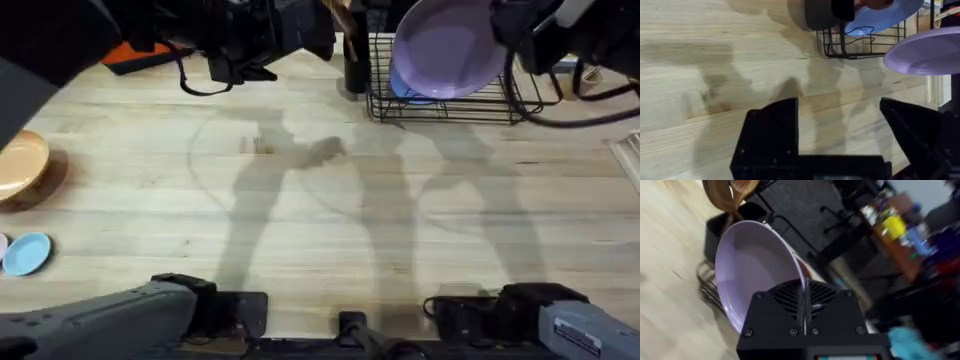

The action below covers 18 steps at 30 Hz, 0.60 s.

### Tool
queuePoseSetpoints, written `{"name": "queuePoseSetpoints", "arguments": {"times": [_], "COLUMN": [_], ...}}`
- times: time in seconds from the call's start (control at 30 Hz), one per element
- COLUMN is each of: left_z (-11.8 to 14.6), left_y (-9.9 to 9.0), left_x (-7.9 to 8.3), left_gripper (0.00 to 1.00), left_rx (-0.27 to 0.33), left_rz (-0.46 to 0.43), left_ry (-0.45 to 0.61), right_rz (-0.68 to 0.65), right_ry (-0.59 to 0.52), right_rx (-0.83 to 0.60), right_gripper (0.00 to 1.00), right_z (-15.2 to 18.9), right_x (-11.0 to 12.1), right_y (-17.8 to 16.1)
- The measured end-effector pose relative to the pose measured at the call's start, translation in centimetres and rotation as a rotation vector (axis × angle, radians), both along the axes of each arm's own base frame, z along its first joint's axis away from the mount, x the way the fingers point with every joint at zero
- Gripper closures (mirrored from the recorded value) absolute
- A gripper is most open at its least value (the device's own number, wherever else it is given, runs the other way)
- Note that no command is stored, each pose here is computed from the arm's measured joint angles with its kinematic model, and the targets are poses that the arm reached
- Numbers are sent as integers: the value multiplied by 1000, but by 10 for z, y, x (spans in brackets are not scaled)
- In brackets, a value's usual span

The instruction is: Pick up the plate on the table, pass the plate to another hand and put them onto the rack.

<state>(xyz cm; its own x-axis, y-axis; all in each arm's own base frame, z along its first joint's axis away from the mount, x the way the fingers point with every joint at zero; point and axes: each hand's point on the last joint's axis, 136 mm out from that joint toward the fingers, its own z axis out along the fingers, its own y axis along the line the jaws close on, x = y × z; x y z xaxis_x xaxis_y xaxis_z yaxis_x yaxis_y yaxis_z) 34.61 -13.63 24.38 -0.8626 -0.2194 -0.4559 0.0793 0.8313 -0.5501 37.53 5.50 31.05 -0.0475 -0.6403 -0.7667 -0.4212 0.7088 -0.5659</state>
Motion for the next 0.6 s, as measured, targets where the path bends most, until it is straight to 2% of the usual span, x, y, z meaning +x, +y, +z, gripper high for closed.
{"name": "queuePoseSetpoints", "arguments": {"times": [0.43,0.47,0.6], "left_z": [0,0,0], "left_y": [0,0,0], "left_x": [0,0,0], "left_gripper": [8,8,6], "left_rx": [0,0,0], "left_rz": [0,0,0], "left_ry": [0,0,0], "right_rz": [142,167,204], "right_ry": [-174,-194,-188], "right_rx": [-446,-518,-599], "right_gripper": [971,971,971], "right_z": [7,5,-8], "right_x": [2,3,12], "right_y": [0,0,0]}}
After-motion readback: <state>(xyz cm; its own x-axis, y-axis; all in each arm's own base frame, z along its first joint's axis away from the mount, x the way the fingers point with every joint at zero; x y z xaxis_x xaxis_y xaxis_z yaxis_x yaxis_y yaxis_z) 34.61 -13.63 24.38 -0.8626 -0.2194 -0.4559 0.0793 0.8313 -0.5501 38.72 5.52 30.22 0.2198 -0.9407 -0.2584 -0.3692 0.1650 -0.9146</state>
